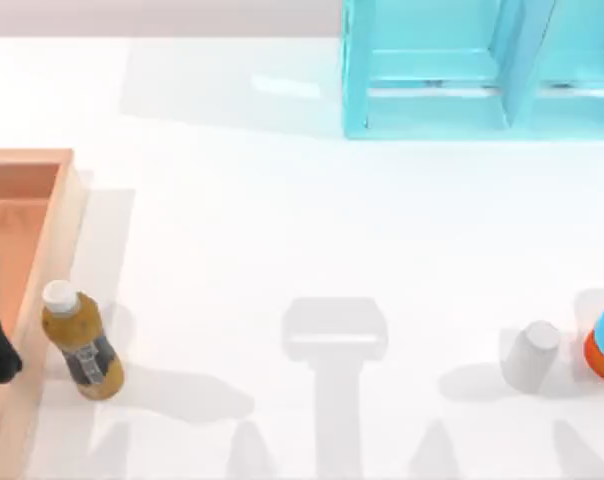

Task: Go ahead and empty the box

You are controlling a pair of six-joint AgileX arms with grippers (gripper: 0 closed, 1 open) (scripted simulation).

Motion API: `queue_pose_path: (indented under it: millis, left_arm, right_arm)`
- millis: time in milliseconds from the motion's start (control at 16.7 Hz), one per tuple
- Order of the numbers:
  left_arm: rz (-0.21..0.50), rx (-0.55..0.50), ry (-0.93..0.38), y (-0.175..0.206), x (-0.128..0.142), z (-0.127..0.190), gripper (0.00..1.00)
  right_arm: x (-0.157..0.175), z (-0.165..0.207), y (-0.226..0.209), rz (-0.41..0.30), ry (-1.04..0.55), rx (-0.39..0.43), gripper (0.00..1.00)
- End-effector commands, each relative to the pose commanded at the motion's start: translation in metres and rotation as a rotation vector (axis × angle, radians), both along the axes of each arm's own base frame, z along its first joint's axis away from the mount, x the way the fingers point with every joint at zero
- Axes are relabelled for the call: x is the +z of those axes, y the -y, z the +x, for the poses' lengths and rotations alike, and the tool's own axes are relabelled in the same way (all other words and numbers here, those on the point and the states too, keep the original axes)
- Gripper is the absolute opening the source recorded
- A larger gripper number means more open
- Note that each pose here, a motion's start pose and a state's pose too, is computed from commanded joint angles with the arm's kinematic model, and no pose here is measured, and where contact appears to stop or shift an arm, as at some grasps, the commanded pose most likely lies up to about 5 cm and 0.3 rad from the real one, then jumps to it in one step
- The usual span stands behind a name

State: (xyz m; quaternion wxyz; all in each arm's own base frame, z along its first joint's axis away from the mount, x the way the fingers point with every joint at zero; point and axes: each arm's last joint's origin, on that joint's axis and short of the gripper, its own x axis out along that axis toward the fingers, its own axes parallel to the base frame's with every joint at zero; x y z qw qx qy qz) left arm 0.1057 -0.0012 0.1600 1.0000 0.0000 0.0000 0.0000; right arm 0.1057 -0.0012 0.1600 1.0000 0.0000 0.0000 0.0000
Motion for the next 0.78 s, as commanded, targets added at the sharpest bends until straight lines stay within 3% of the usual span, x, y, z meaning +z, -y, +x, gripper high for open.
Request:
queue_pose_path:
  millis: [240, 420, 600, 780]
  left_arm:
    - [0.009, 0.011, -0.033, -0.001, 0.005, 0.000, 1.00]
    - [0.037, 0.043, -0.161, -0.005, 0.023, 0.003, 1.00]
    - [0.069, 0.077, -0.389, -0.012, 0.048, 0.014, 1.00]
    - [0.089, 0.091, -0.704, -0.023, 0.069, 0.040, 1.00]
  right_arm:
    - [0.000, 0.000, 0.000, 0.000, 0.000, 0.000, 1.00]
    - [0.000, 0.000, 0.000, 0.000, 0.000, 0.000, 1.00]
    - [0.000, 0.000, 0.000, 0.000, 0.000, 0.000, 1.00]
    - [0.000, 0.000, 0.000, 0.000, 0.000, 0.000, 1.00]
